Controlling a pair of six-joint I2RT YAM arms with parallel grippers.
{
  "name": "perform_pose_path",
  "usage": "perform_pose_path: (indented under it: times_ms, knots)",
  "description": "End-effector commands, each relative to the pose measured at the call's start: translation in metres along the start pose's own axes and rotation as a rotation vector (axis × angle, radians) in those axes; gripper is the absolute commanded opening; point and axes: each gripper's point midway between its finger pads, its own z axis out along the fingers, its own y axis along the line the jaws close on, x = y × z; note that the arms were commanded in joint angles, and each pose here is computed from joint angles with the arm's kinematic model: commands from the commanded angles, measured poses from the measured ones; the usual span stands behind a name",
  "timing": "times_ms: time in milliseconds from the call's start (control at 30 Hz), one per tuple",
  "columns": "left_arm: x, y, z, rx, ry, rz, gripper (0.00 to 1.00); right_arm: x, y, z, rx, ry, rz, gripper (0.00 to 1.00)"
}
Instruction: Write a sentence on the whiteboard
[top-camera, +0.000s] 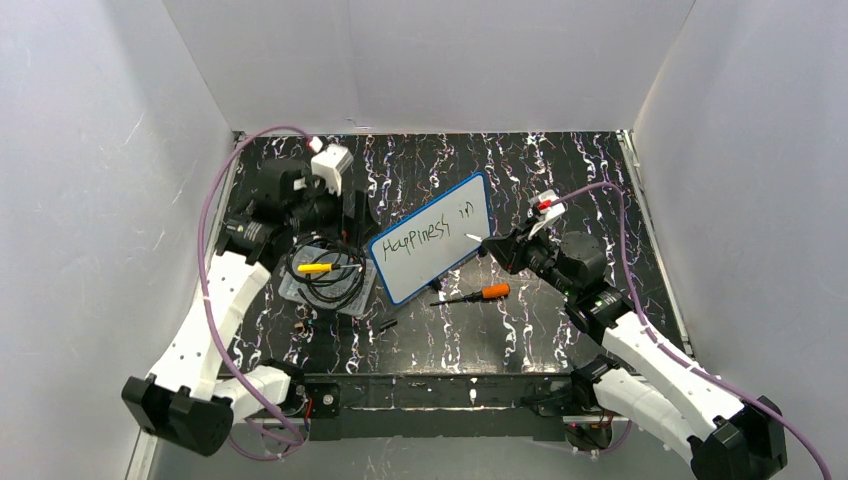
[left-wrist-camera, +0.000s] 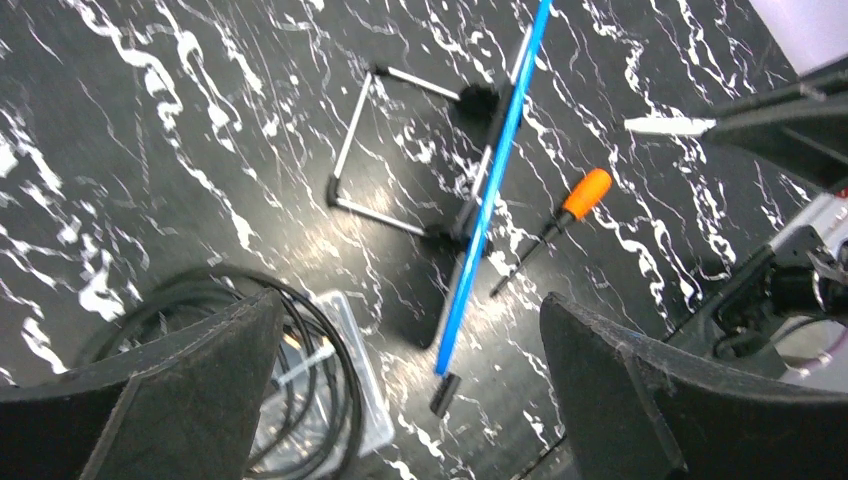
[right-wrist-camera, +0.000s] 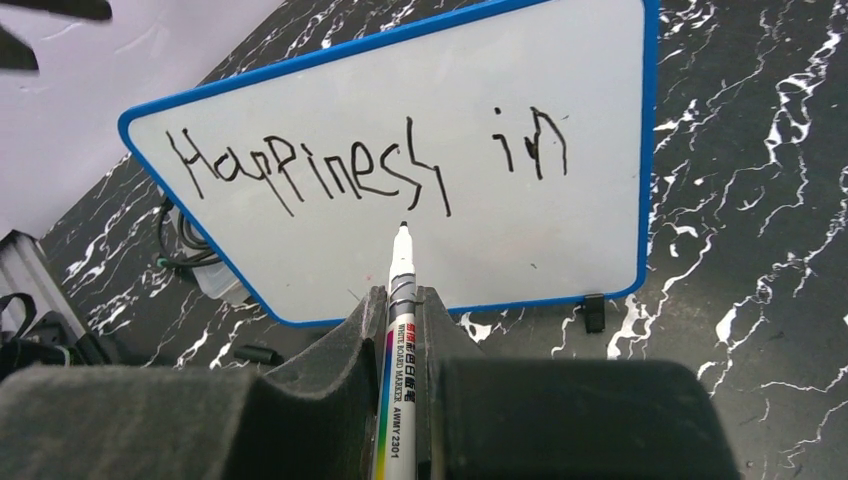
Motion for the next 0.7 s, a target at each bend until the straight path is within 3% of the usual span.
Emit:
perform_pose_path:
  times_ms: [0, 267, 400, 533, 667]
  knots:
    - [0.052, -0.004, -0.009, 0.029, 0.075, -0.111, 0.98, -0.025, 0.022, -0.003, -0.083, -0.039, -0.002, 0.01]
    - [0.086, -0.022, -0.003, 0.189, 0.059, -0.103, 0.96, -0.012, 0.048, 0.002, -0.179, -0.026, 0.052, 0.01]
    - [0.091, -0.021, 0.005, 0.214, 0.072, -0.060, 0.90, 0.003, 0.070, 0.010, -0.222, -0.005, 0.064, 0.01]
    - [0.094, -0.018, 0.014, 0.233, 0.107, -0.055, 0.78, 0.015, 0.096, 0.019, -0.248, 0.009, 0.024, 0.01]
    - [0.102, -0.010, 0.020, 0.193, 0.138, -0.064, 0.73, 0.027, 0.114, 0.030, -0.280, 0.025, 0.017, 0.01]
